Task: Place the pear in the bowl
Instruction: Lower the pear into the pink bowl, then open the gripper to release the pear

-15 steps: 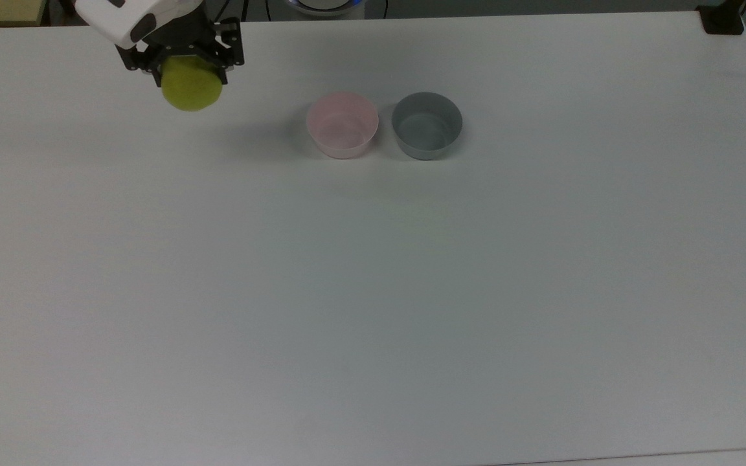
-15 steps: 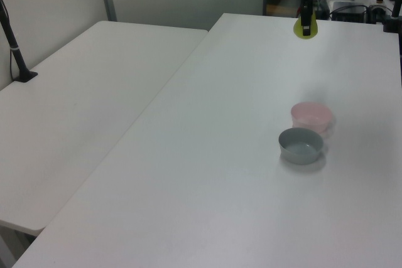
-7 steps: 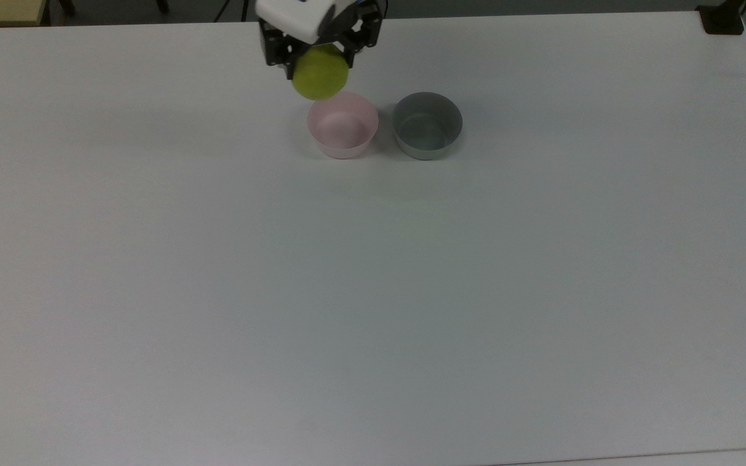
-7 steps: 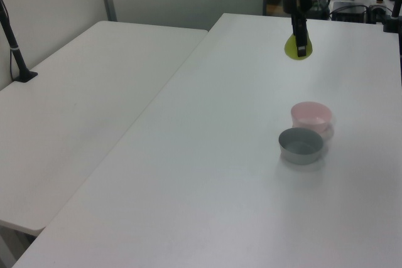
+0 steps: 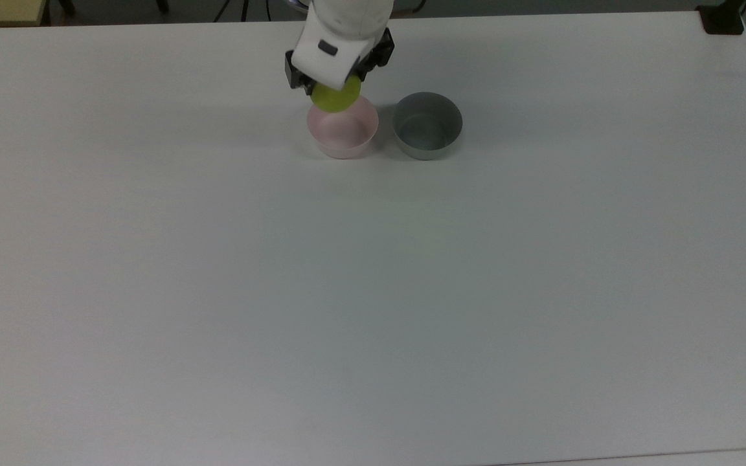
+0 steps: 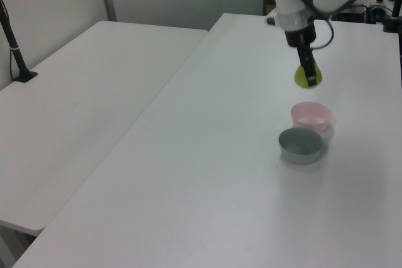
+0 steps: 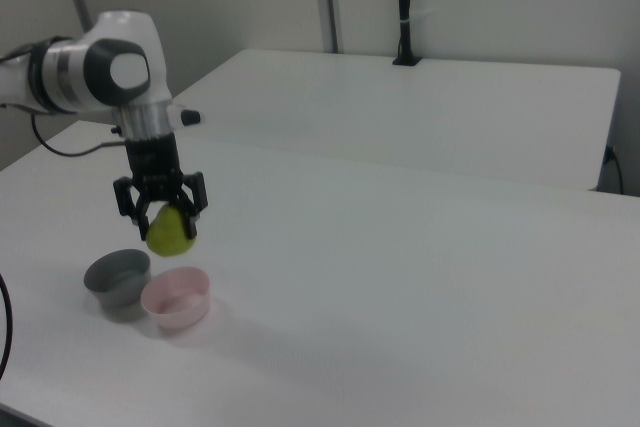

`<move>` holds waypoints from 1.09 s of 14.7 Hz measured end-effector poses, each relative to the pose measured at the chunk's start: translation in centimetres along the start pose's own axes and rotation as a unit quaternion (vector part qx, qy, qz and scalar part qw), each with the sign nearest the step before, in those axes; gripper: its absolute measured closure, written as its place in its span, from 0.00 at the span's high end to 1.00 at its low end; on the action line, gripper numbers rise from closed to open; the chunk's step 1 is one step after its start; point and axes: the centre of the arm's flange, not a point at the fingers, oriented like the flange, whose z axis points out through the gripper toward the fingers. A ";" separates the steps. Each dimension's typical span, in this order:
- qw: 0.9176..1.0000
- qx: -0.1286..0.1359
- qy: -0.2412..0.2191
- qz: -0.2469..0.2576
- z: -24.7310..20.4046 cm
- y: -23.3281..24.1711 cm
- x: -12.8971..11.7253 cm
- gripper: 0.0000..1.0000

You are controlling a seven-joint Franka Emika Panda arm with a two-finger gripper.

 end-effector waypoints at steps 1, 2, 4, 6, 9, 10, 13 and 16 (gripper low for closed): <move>1.000 -0.001 -0.008 -0.002 1.2 -0.2 0.5 0.83; 1.000 -0.002 -0.021 -0.003 3.1 -0.4 1.5 0.83; 0.999 -0.008 -0.034 -0.010 5.7 -1.1 3.2 0.83; 0.999 -0.012 -0.046 -0.018 7.2 -2.0 4.1 0.83; 0.998 -0.020 -0.049 -0.029 9.0 -3.3 5.4 0.83; 0.998 -0.021 -0.051 -0.030 9.3 -3.3 5.6 0.83; 0.998 -0.021 -0.050 -0.030 9.2 -3.3 5.6 1.00; 0.998 -0.021 -0.043 -0.029 8.5 -3.2 5.6 1.00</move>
